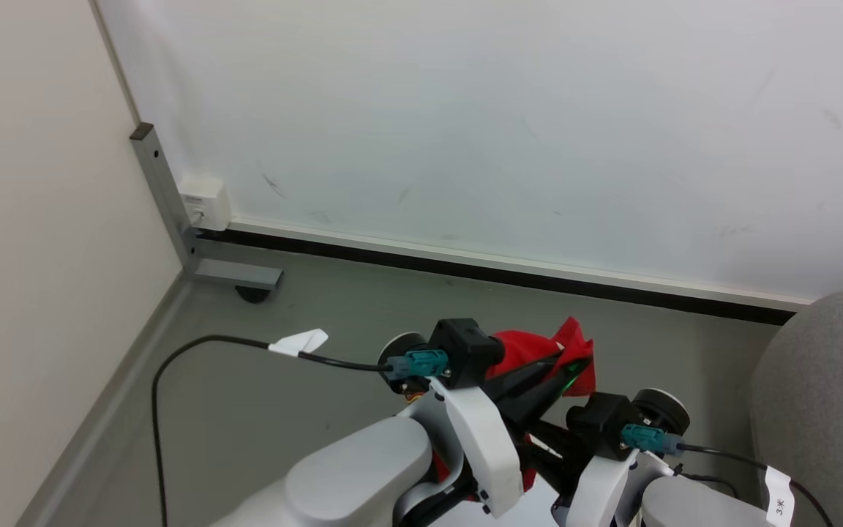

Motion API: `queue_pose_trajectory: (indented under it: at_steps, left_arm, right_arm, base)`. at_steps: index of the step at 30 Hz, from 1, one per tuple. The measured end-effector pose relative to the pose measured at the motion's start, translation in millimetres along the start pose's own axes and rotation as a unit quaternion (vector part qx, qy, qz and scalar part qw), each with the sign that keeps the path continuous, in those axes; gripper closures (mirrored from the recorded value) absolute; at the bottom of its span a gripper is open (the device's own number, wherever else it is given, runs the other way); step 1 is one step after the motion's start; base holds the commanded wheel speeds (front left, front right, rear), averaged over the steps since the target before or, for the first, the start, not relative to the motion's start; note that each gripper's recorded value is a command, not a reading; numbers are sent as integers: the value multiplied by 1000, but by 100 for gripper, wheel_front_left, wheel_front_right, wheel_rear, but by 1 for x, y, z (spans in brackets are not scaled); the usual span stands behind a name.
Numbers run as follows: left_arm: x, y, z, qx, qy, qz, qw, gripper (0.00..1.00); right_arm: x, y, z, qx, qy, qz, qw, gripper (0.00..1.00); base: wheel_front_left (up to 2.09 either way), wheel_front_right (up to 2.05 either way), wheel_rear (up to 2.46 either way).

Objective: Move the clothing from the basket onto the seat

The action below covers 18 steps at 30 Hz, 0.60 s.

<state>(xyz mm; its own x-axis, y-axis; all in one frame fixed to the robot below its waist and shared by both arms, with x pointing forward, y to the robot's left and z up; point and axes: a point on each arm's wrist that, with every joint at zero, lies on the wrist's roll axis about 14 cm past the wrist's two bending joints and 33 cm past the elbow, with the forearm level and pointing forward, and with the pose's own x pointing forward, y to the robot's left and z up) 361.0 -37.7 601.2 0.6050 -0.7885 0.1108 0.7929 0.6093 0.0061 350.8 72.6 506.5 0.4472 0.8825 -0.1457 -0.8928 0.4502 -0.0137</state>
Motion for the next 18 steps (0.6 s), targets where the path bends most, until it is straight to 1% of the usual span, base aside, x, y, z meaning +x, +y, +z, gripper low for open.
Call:
queue_pose_trajectory:
  at_steps: [4, 10, 17, 18]
  left_arm:
    - [2, 3, -3, -2, 3, 1, 1000, 100]
    - [5, 8, -6, -11, 4, 5, 1000, 100]
    - [9, 14, -9, -17, 4, 12, 1000, 100]
    - [10, 15, -9, -18, 4, 14, 1000, 97]
  right_arm:
    - [-4, -8, 2, 7, -6, -13, 1000, 100]
    - [-19, -25, 7, 21, -22, -45, 999, 100]
    - [-42, -43, 10, 30, -46, -87, 995, 100]
    - [-46, -45, 12, 30, -51, -93, 994, 100]
  base:
    - [0, 0, 0]
    - [0, 0, 0]
    - [0, 0, 0]
    - [0, 0, 0]
